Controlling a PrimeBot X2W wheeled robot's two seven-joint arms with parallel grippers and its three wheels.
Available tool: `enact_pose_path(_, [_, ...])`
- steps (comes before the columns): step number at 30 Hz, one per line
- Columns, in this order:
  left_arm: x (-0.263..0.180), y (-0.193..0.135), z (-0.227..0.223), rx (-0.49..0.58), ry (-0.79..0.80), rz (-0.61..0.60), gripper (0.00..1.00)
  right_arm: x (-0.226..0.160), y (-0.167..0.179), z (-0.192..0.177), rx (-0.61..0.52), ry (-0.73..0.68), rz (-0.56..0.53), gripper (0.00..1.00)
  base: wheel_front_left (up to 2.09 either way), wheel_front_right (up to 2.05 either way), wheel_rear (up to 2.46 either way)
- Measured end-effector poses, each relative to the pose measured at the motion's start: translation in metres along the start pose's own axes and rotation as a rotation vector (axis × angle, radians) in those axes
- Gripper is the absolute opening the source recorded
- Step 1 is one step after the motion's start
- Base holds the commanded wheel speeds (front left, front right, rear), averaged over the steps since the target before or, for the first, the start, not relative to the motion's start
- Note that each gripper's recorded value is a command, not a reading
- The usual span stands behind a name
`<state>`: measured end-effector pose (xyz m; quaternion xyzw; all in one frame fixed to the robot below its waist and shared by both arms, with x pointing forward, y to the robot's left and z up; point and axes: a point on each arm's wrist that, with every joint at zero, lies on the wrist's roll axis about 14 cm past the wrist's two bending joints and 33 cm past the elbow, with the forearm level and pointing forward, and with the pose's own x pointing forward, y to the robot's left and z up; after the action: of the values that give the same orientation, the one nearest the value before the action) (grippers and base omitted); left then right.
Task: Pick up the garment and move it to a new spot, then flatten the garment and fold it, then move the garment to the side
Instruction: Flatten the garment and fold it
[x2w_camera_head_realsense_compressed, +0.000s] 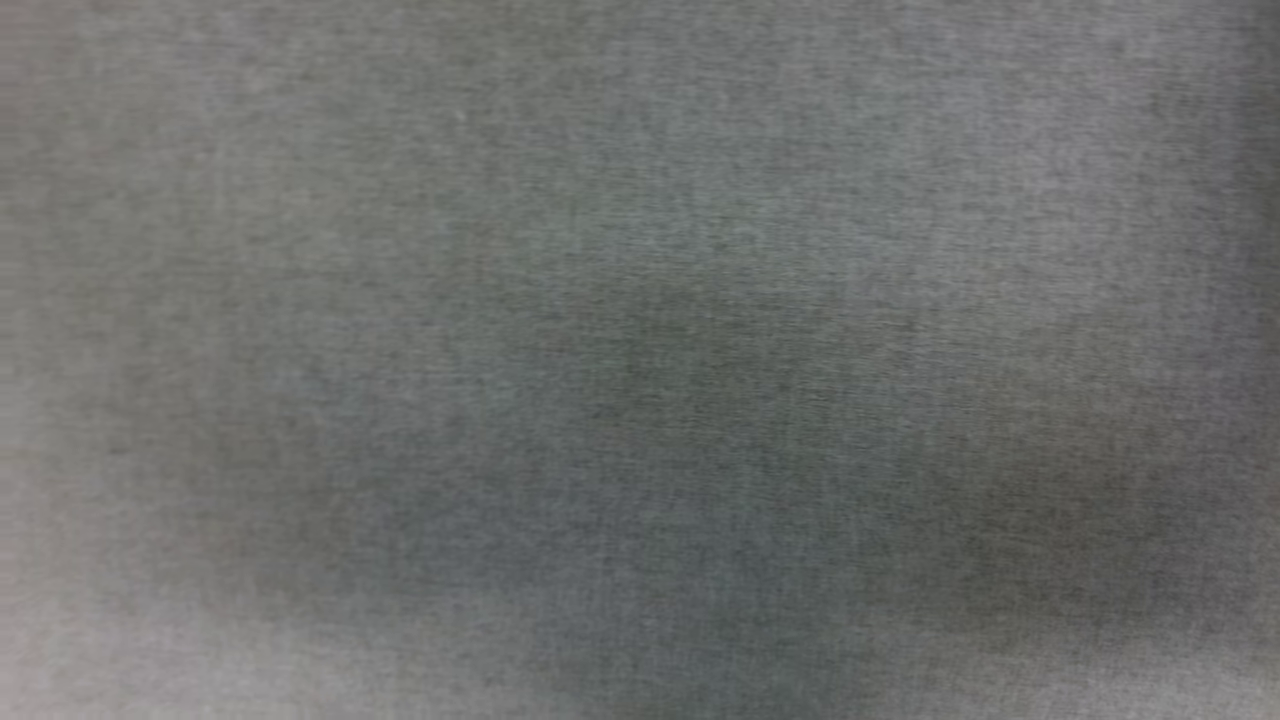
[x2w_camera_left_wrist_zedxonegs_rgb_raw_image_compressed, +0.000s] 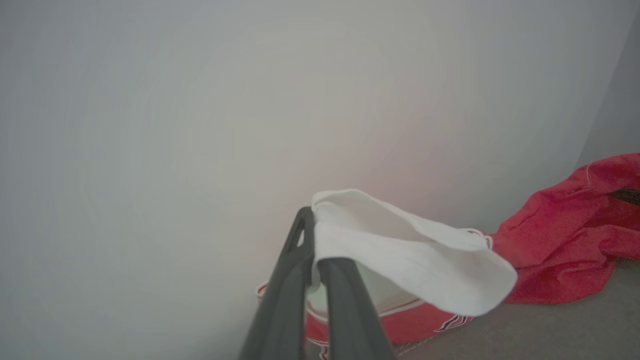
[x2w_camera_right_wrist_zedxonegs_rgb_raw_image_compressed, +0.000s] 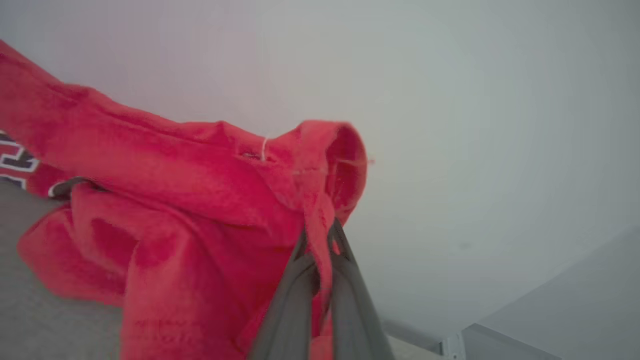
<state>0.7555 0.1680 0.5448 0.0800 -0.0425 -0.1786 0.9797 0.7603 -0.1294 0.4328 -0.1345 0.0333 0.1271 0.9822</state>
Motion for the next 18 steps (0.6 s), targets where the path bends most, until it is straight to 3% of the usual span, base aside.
enact_pose_path(9, [-0.044, -0.007, -0.022, -0.035, 0.154, -0.029, 0.00, -0.009, 0.027, 0.022, 0.030, -0.014, 0.058, 0.00, 0.00, 0.00, 0.00])
enact_pose_path(18, [-0.117, -0.023, -0.024, -0.083, 0.319, -0.101, 0.00, -0.047, 0.045, 0.040, 0.047, -0.023, 0.115, 0.00, 0.00, 0.00, 0.00])
